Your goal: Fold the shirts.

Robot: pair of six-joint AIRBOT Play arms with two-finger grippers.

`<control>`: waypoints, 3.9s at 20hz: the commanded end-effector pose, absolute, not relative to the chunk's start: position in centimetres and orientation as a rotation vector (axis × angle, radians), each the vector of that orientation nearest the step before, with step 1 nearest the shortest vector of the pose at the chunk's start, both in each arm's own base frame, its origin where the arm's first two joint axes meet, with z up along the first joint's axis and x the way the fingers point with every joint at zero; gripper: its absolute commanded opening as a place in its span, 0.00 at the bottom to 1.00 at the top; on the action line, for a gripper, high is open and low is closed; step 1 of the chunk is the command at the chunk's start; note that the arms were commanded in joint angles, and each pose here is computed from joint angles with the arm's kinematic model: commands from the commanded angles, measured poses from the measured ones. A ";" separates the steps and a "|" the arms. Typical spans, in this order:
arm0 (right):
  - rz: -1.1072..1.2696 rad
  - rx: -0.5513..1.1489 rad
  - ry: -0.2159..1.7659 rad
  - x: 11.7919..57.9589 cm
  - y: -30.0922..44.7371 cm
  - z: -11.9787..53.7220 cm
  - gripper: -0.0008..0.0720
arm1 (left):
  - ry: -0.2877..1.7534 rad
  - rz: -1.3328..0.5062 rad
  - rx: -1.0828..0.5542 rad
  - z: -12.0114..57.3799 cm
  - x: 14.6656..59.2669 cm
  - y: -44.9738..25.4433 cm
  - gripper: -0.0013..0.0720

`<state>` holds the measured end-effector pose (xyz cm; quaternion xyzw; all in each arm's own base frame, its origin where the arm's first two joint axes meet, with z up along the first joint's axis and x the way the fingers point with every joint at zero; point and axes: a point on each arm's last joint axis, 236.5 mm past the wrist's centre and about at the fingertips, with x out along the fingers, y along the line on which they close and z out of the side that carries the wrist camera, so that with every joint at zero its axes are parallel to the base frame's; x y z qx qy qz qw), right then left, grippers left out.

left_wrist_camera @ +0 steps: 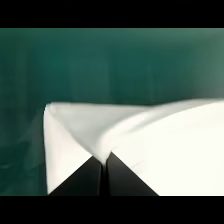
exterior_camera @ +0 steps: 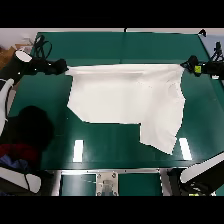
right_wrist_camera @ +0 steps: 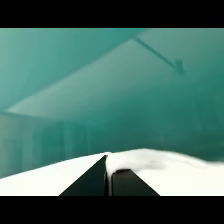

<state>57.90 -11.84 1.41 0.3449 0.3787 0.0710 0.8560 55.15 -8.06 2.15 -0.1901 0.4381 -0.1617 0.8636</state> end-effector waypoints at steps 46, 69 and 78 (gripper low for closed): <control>-0.324 1.150 1.405 19.9 -3.7 -11.7 0.60 | 1.186 -0.196 -0.719 -8.6 29.7 -18.9 0.75; -0.286 1.042 1.448 20.7 -5.2 -6.2 0.03 | 1.339 -0.341 -0.371 -4.7 30.5 -15.0 0.04; -0.213 1.027 1.284 26.0 -5.4 -1.9 0.03 | 1.318 -0.413 -0.309 -0.9 33.2 -15.9 0.04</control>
